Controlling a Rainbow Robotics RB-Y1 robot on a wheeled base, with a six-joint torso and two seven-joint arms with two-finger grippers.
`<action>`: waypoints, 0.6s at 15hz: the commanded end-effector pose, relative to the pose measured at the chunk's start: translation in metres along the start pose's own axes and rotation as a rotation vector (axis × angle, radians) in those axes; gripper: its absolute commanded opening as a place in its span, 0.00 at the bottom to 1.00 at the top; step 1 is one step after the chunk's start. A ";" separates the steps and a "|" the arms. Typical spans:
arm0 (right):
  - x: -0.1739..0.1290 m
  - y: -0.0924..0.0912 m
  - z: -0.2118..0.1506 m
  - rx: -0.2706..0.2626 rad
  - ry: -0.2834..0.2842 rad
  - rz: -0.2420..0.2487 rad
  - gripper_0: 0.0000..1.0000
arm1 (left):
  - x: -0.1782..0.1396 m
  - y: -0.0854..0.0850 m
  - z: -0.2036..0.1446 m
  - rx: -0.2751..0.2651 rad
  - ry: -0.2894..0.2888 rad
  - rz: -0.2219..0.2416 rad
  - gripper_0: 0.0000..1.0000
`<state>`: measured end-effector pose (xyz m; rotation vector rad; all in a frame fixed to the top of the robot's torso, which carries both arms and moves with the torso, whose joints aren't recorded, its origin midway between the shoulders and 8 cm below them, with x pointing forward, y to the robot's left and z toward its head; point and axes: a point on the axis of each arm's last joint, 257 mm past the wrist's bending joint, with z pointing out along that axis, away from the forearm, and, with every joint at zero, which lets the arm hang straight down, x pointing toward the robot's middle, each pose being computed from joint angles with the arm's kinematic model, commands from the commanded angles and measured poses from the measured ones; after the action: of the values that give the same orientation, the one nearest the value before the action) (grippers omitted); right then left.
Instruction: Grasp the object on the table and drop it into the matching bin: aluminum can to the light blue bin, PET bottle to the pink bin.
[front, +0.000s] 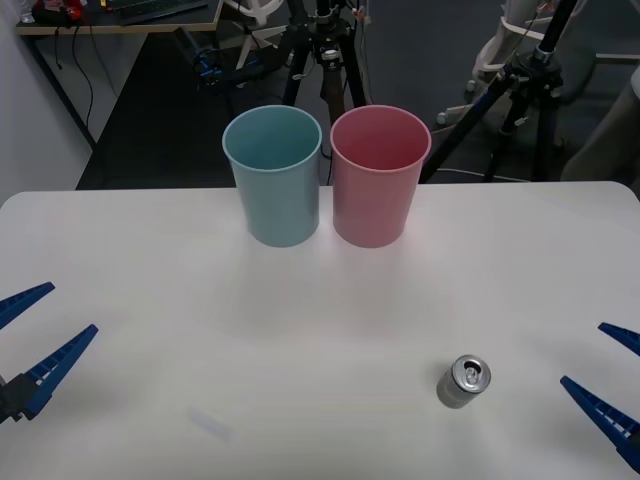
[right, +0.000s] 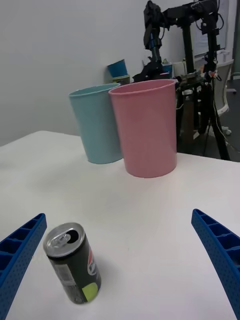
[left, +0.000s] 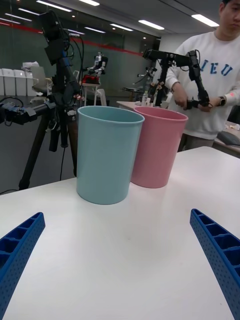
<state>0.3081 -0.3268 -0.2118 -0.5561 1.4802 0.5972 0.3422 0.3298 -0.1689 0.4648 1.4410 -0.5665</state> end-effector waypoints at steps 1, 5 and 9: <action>0.026 0.006 -0.018 -0.030 0.032 -0.079 1.00 | 0.000 0.000 0.000 0.000 0.000 0.000 1.00; 0.055 0.014 -0.038 -0.056 0.064 -0.141 1.00 | 0.000 0.000 0.000 0.000 0.000 0.000 1.00; 0.082 0.025 -0.036 -0.092 0.076 -0.140 1.00 | 0.000 0.000 0.000 0.000 0.000 0.000 1.00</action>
<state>0.2653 -0.3341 -0.2870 -0.7529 1.4710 0.5297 0.3422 0.3297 -0.1689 0.4648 1.4410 -0.5667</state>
